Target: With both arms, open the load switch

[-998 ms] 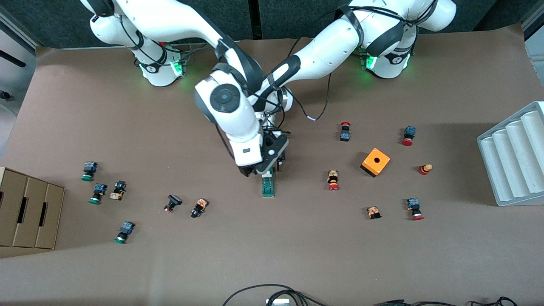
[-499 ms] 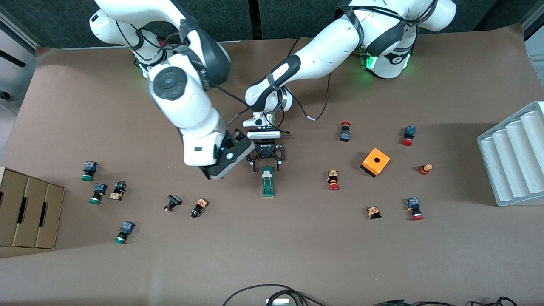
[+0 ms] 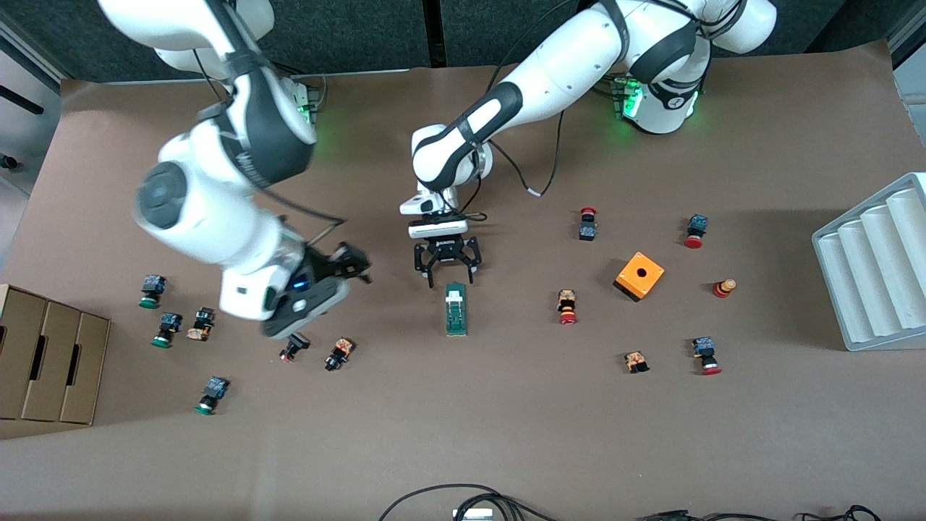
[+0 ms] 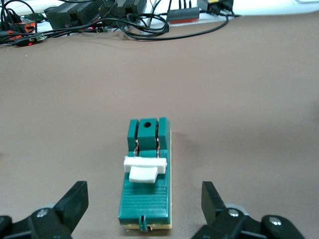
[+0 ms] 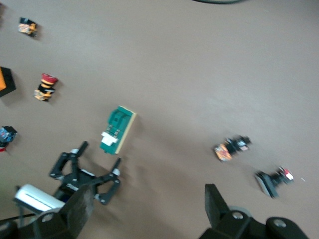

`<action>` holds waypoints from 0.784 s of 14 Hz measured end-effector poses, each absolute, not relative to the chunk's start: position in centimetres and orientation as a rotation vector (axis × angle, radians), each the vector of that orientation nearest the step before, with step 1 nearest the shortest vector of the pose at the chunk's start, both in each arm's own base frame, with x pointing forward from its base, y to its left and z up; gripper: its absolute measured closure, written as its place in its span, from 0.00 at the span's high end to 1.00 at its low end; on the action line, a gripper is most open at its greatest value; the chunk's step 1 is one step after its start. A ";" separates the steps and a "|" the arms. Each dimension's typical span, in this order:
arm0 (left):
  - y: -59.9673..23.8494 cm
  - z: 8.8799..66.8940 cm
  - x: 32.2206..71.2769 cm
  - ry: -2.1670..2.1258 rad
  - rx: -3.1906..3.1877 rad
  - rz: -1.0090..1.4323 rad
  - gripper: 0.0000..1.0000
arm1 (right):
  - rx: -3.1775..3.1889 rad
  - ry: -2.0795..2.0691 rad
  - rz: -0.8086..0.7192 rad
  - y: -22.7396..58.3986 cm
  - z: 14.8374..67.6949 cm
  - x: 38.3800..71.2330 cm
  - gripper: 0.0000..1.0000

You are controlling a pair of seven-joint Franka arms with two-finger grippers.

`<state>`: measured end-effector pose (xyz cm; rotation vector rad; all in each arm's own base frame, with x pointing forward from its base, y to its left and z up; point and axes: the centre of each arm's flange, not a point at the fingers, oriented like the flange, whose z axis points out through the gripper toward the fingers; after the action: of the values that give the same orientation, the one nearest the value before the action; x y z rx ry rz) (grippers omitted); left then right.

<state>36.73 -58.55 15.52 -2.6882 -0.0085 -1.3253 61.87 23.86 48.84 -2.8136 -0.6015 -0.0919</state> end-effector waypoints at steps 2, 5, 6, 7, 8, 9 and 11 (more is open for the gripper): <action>-58.9 18.0 37.1 0.049 -2.690 -1.213 1.00 | -2.831 -0.522 -0.053 19.9 49.0 62.7 1.00; -59.2 21.6 37.4 0.188 -2.690 -1.037 1.00 | -2.864 -0.396 -0.014 13.1 48.8 63.9 1.00; -59.0 22.8 37.8 0.242 -2.686 -0.987 1.00 | -2.894 -0.379 -0.013 11.1 49.0 64.1 1.00; -58.8 23.9 38.2 0.298 -2.682 -0.938 1.00 | -2.931 -0.385 -0.014 9.4 49.2 64.2 1.00; -58.6 24.9 38.6 0.350 -2.677 -0.892 1.00 | -2.967 -0.389 -0.011 8.2 49.4 64.2 1.00; -58.2 25.9 39.2 0.406 -2.670 -0.847 1.00 | -3.000 -0.373 -0.007 6.6 49.6 64.2 1.00; -57.2 28.0 40.5 0.520 -2.655 -0.754 1.00 | -3.031 -0.301 0.000 2.5 49.9 64.2 1.00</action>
<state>40.50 -57.24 27.98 -2.6550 0.5197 -0.7543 64.22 2.53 49.93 -3.0310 -0.3013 0.0001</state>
